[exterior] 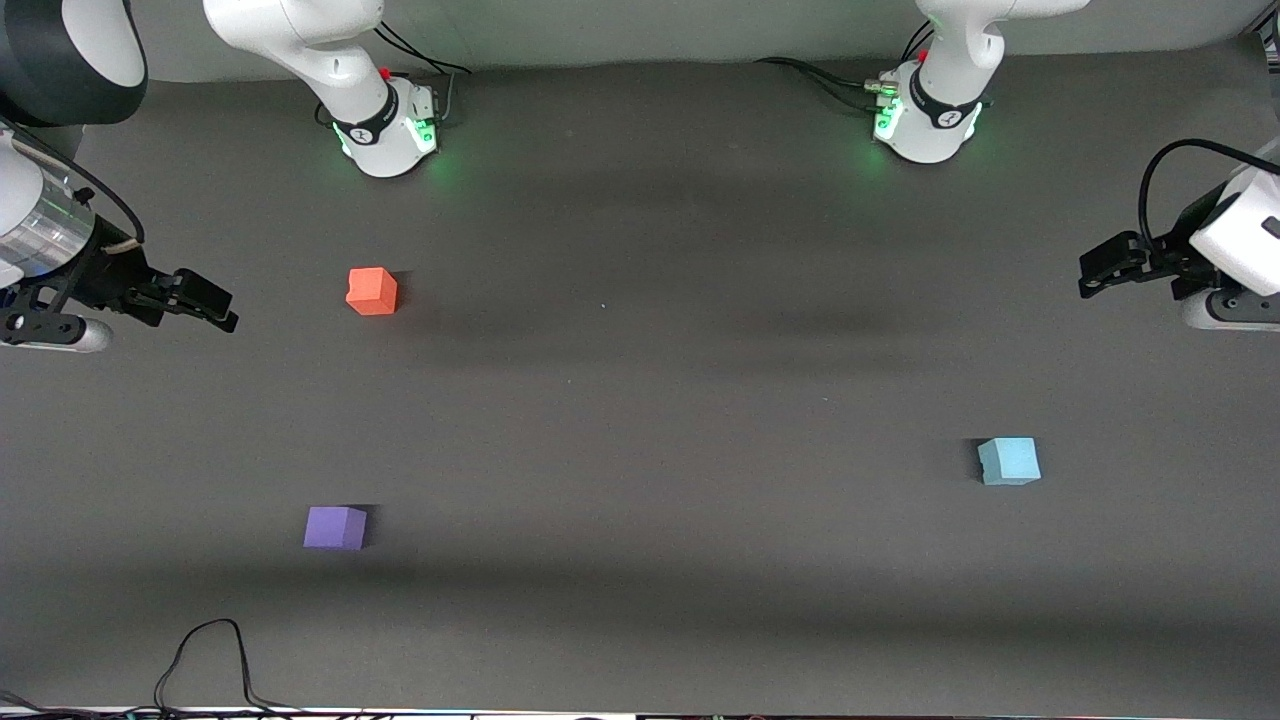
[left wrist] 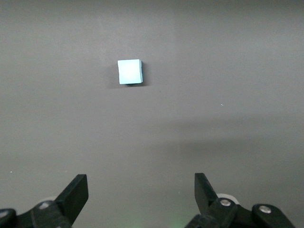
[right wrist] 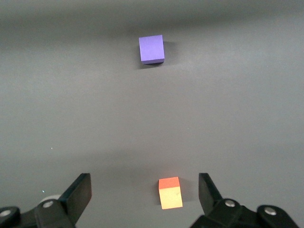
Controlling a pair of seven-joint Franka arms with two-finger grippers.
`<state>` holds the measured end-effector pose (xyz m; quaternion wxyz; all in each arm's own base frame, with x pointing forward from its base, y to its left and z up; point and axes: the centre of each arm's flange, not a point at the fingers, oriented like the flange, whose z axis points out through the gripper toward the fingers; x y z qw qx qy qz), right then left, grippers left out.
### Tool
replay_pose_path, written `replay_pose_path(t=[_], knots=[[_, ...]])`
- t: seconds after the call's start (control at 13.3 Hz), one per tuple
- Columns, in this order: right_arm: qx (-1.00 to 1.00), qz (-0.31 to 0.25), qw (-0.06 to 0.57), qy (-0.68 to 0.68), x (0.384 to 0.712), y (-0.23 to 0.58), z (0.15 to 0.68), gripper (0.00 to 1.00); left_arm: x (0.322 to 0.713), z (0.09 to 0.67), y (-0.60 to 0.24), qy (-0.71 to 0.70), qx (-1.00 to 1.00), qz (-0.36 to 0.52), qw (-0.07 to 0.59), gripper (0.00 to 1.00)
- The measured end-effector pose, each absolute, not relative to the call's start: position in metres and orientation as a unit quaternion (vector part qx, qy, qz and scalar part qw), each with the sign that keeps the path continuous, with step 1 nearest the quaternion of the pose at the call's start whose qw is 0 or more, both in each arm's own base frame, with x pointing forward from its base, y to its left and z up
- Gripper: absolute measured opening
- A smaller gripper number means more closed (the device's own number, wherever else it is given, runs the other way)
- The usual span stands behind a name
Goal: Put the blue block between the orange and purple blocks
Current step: 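Move the left gripper down toward the light blue cube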
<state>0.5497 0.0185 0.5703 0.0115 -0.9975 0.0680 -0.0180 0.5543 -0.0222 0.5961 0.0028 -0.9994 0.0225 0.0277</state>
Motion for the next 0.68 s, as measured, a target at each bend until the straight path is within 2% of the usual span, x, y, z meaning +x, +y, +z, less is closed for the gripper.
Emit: replay_pose_path(t=[0.68], knots=[[-0.997,-0.021,0.012,0.067,0.5495,0.0183,0.5719,1.0,0.555,0.5891,-0.0171,0.029,-0.999,0.033,0.002,1.0]])
